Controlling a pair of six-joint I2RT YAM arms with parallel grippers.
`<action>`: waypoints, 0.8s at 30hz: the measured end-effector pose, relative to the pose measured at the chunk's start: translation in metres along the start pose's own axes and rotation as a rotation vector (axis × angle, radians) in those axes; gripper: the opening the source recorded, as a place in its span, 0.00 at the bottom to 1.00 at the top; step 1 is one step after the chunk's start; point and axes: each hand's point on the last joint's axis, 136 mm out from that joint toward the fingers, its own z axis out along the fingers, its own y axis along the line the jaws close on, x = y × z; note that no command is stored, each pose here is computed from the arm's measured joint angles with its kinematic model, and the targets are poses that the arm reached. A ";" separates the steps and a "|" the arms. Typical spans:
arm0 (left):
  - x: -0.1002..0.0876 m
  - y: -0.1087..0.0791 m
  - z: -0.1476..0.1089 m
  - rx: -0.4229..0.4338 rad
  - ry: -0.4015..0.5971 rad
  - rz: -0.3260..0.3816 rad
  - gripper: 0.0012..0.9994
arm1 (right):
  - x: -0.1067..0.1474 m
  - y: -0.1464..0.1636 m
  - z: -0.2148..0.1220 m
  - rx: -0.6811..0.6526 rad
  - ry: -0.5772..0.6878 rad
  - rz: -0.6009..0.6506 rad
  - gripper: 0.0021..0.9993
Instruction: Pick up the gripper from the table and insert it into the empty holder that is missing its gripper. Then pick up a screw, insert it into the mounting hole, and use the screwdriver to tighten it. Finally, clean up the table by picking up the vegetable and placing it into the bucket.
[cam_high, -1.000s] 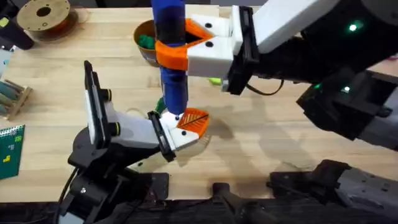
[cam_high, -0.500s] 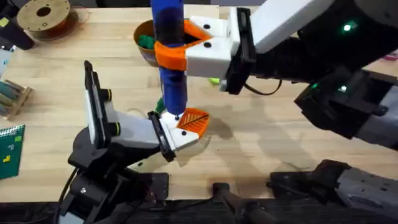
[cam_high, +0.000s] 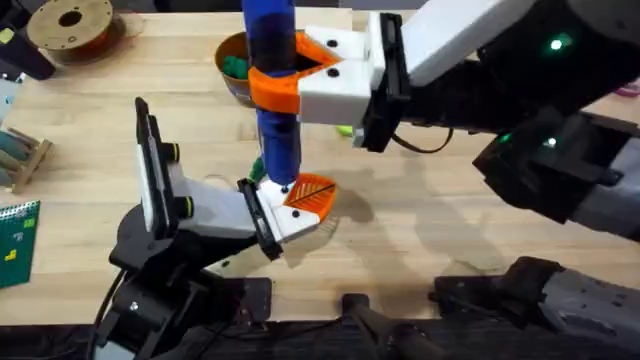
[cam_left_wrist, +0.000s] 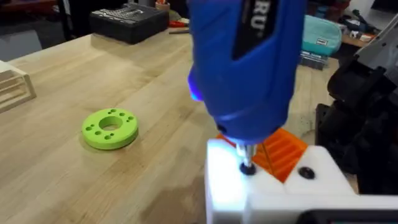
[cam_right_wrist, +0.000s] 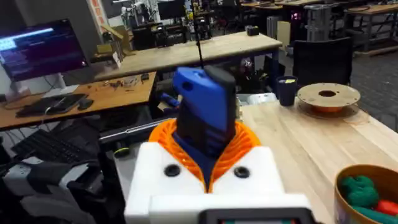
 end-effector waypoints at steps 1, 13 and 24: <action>0.000 0.000 0.000 0.000 0.000 0.000 0.01 | 0.000 0.000 0.000 0.000 0.000 0.000 0.03; 0.000 0.000 0.000 0.000 0.000 0.000 0.01 | -0.001 0.000 0.000 -0.001 -0.004 -0.003 0.03; 0.000 0.000 0.000 0.000 0.000 0.000 0.01 | -0.060 0.011 -0.014 -0.036 -0.220 -0.125 0.03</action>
